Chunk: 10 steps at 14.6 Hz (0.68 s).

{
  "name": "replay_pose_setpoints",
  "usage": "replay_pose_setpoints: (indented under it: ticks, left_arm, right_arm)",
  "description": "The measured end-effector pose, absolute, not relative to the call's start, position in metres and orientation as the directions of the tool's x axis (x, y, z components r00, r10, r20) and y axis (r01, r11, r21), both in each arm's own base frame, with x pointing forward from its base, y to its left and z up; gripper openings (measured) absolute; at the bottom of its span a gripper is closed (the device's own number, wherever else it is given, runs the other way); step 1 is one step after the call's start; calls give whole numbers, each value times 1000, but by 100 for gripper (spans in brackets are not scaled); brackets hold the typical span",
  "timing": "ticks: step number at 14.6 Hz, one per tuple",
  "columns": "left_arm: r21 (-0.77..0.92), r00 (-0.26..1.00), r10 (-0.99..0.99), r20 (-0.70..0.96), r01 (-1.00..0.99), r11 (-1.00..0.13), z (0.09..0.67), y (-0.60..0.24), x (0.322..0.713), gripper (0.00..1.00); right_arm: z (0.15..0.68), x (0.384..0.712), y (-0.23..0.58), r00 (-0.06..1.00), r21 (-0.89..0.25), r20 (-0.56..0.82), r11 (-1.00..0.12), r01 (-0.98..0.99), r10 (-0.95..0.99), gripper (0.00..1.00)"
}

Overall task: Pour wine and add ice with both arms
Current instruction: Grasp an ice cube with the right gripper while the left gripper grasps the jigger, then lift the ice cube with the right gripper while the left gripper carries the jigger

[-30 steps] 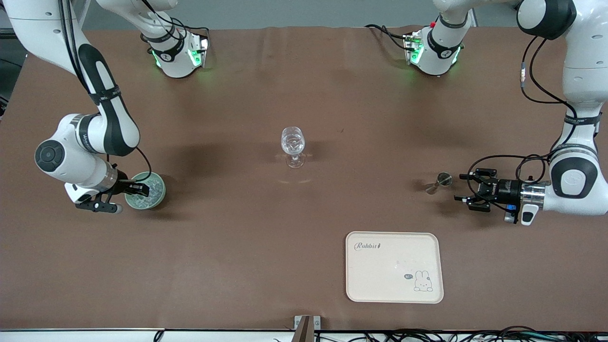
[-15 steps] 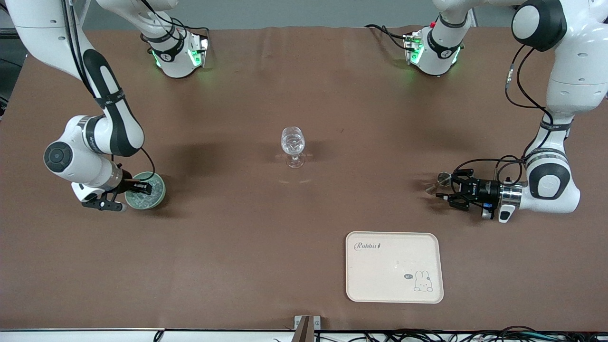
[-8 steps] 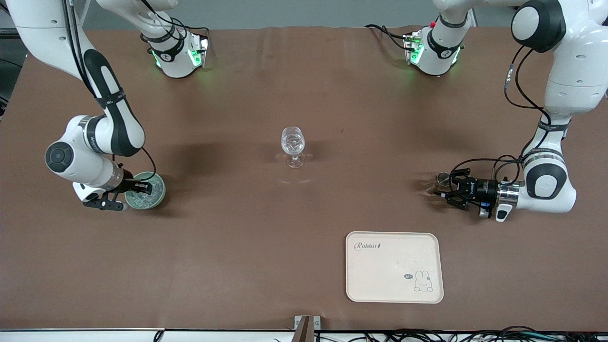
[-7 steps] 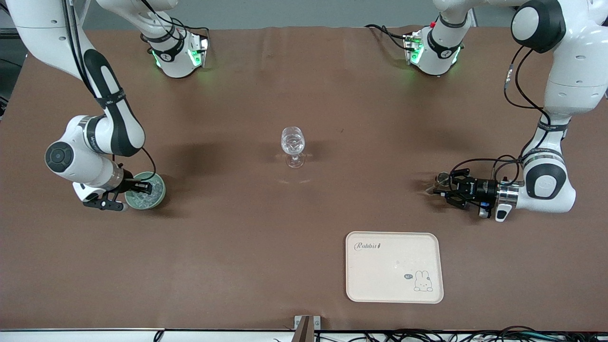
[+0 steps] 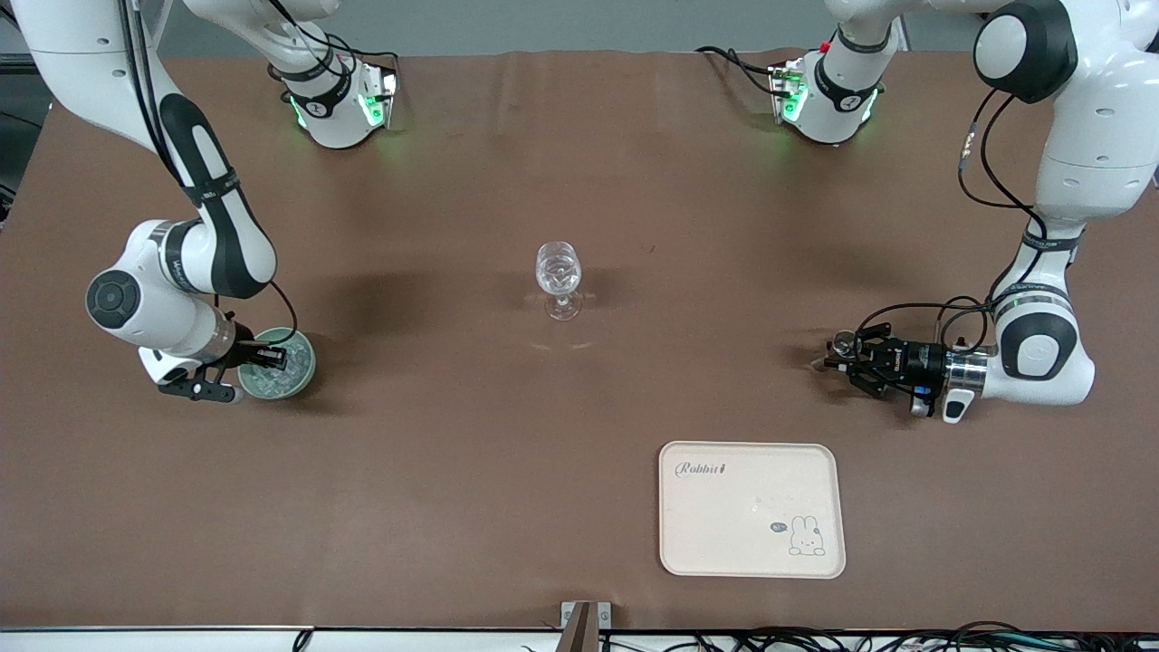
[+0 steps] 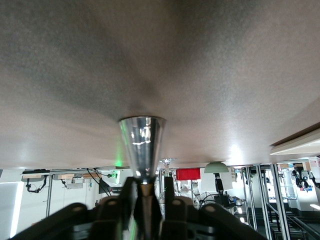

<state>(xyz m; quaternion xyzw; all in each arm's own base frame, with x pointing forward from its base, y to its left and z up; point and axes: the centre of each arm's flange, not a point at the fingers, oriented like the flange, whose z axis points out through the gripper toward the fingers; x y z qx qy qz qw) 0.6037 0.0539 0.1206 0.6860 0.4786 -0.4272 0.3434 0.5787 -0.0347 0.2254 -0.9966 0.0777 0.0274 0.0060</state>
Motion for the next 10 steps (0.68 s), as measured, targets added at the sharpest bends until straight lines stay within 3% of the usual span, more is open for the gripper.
replay_pose_setpoints:
  ticks: [6, 10]
  left_arm:
    - [67, 181, 363, -914, 949, -307, 120, 54, 604, 22]
    - [76, 167, 329, -929, 959, -272, 129, 40, 612, 22]
  right_arm:
    - [234, 584, -34, 981, -7, -93, -986, -169, -168, 26]
    - [284, 610, -31, 971, -10, -164, -984, -177, -173, 26]
